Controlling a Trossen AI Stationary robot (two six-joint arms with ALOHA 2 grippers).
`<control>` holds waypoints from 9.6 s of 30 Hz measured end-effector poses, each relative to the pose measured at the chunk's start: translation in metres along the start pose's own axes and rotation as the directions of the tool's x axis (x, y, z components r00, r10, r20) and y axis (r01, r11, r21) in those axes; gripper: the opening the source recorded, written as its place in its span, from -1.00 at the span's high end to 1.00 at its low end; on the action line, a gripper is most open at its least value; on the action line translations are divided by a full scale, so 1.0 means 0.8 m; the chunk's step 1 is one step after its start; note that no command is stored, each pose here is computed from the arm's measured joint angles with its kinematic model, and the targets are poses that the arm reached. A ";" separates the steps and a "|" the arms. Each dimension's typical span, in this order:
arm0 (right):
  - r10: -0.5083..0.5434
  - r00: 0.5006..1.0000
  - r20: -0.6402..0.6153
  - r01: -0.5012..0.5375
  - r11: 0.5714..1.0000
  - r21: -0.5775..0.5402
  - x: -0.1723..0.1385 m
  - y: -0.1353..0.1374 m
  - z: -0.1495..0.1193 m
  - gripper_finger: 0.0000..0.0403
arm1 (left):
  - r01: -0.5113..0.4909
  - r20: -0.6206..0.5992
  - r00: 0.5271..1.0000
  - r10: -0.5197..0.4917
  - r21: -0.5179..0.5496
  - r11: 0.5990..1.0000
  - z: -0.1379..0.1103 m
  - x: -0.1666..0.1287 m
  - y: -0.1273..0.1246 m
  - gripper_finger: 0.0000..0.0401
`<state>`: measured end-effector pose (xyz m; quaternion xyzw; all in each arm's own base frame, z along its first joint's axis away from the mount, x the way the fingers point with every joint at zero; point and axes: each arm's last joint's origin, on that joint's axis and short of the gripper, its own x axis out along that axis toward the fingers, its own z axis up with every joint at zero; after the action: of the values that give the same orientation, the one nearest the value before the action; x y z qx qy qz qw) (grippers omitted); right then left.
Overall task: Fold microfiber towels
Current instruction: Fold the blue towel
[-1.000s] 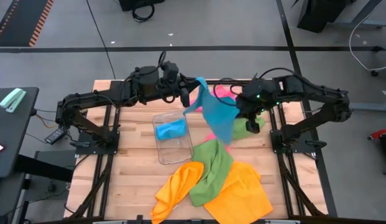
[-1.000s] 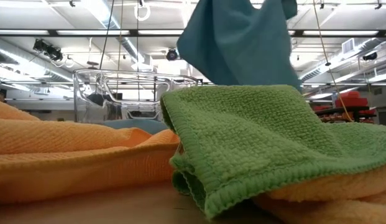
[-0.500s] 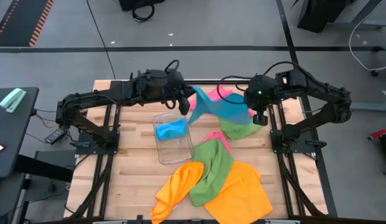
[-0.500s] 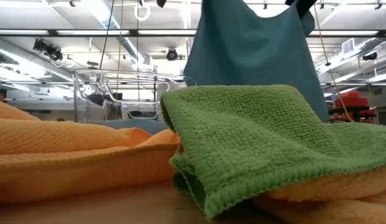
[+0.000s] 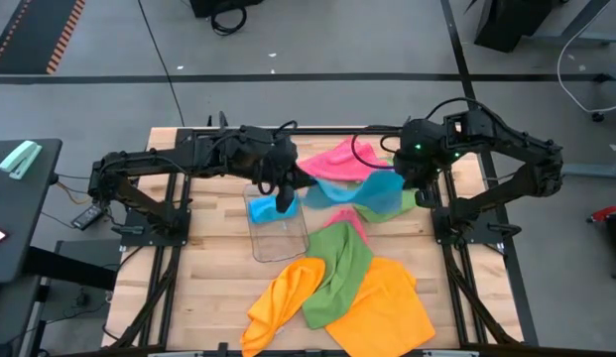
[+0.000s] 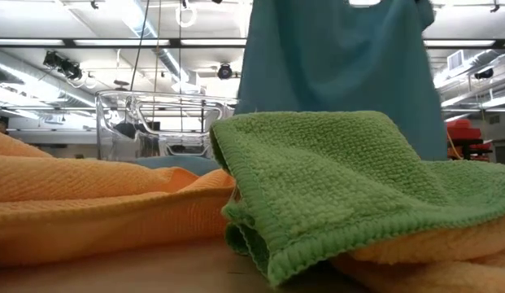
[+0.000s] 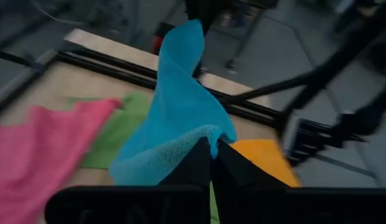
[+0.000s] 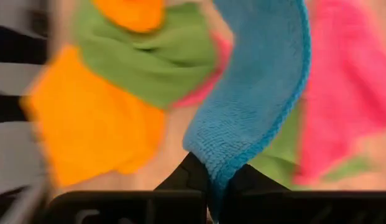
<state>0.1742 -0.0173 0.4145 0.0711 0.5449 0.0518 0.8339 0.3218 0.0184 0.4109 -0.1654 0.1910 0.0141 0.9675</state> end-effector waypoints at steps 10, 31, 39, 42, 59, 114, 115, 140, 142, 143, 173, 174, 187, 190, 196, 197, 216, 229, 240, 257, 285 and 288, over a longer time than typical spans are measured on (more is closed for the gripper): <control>0.488 0.872 -0.039 -0.490 0.871 -0.032 -0.002 0.044 -0.004 0.92 | 0.270 -0.052 0.957 -0.286 -0.212 0.939 -0.001 -0.001 -0.019 0.85; 0.660 0.714 -0.235 -0.686 0.726 -0.047 0.010 0.153 -0.018 0.92 | 0.423 -0.162 0.849 -0.504 -0.365 0.830 -0.044 -0.010 -0.130 0.93; 0.630 0.692 -0.353 -0.676 0.737 -0.009 0.041 0.172 -0.031 0.92 | 0.363 -0.280 0.831 -0.480 -0.380 0.851 -0.079 0.033 -0.147 0.88; 0.642 0.662 -0.387 -0.687 0.726 0.031 0.053 0.177 -0.036 0.92 | 0.365 -0.307 0.810 -0.499 -0.402 0.840 -0.087 0.047 -0.149 0.87; 0.660 0.583 -0.473 -0.739 0.673 0.028 0.102 0.193 -0.056 0.92 | 0.470 -0.339 0.719 -0.607 -0.406 0.784 -0.107 0.095 -0.151 0.93; -0.201 0.864 -0.461 0.271 0.958 0.090 0.138 0.012 -0.061 0.92 | -0.138 -0.471 0.874 0.118 -0.008 0.990 -0.083 0.116 0.093 0.96; -0.213 0.862 -0.460 0.282 0.956 0.086 0.138 0.009 -0.061 0.92 | -0.150 -0.467 0.874 0.135 0.004 0.989 -0.082 0.115 0.096 0.95; -0.200 0.900 -0.387 0.282 0.945 0.166 0.144 -0.019 -0.051 0.92 | -0.255 -0.471 0.867 0.161 -0.142 0.957 -0.086 0.121 0.093 0.92; -0.203 0.903 -0.378 0.282 0.945 0.166 0.151 -0.020 -0.052 0.92 | -0.266 -0.468 0.867 0.173 -0.141 0.954 -0.086 0.121 0.093 0.95; -0.209 0.901 -0.380 0.289 0.943 0.167 0.155 -0.022 -0.053 0.92 | -0.271 -0.467 0.867 0.174 -0.147 0.951 -0.086 0.121 0.093 0.95; -0.106 0.967 -0.234 0.183 0.923 0.338 0.182 -0.047 -0.046 0.92 | -0.259 -0.432 0.895 0.108 -0.307 0.916 -0.096 0.148 0.075 0.94; -0.114 0.964 -0.241 0.193 0.923 0.334 0.182 -0.048 -0.048 0.92 | -0.260 -0.431 0.896 0.109 -0.307 0.916 -0.096 0.148 0.074 0.95; -0.200 0.886 -0.419 0.315 0.921 0.227 0.175 -0.051 -0.067 0.92 | -0.271 -0.430 0.895 0.119 -0.313 0.910 -0.096 0.148 0.075 0.91; -0.225 0.880 -0.419 0.320 0.932 0.171 0.175 -0.052 -0.067 0.91 | -0.271 -0.430 0.895 0.119 -0.313 0.910 -0.096 0.148 0.075 0.95; -0.254 0.875 -0.413 0.320 0.943 0.096 0.174 -0.057 -0.067 0.65 | -0.272 -0.431 0.895 0.119 -0.314 0.910 -0.096 0.148 0.075 0.88; -0.254 0.874 -0.414 0.322 0.941 0.102 0.173 -0.059 -0.067 0.58 | -0.274 -0.431 0.894 0.119 -0.319 0.907 -0.096 0.148 0.075 0.86; -0.140 0.989 0.055 0.110 0.922 0.372 0.172 0.040 -0.024 0.14 | -0.195 -0.309 0.945 0.109 -0.263 0.945 -0.078 0.152 0.083 0.79; -0.195 0.957 0.217 -0.045 0.636 0.770 0.204 0.112 -0.015 0.16 | -0.084 -0.350 0.937 0.001 -0.222 0.971 -0.077 0.149 0.104 0.92; -0.180 0.959 0.219 -0.028 0.709 0.704 0.281 0.163 0.018 0.16 | 0.030 -0.496 0.865 -0.074 -0.095 0.995 -0.094 0.139 0.100 0.66; -0.387 0.877 0.283 0.311 0.909 0.278 0.348 0.235 0.053 0.16 | -0.020 -0.567 0.818 0.099 0.143 0.989 -0.076 0.050 0.061 0.96; -0.506 0.795 0.334 0.461 0.862 0.211 0.454 0.249 0.103 -0.12 | -0.087 -0.462 0.861 0.211 0.276 0.957 -0.109 -0.042 0.019 0.97; -0.528 0.792 0.306 0.484 0.849 0.212 0.461 0.245 0.099 -0.12 | -0.094 -0.459 0.863 0.210 0.263 0.960 -0.114 -0.048 0.021 0.94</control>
<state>0.3928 0.2308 0.1477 -0.0183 0.3871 -0.2208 0.8950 0.2513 0.0056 0.3402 -0.0342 0.4389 0.0267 0.8975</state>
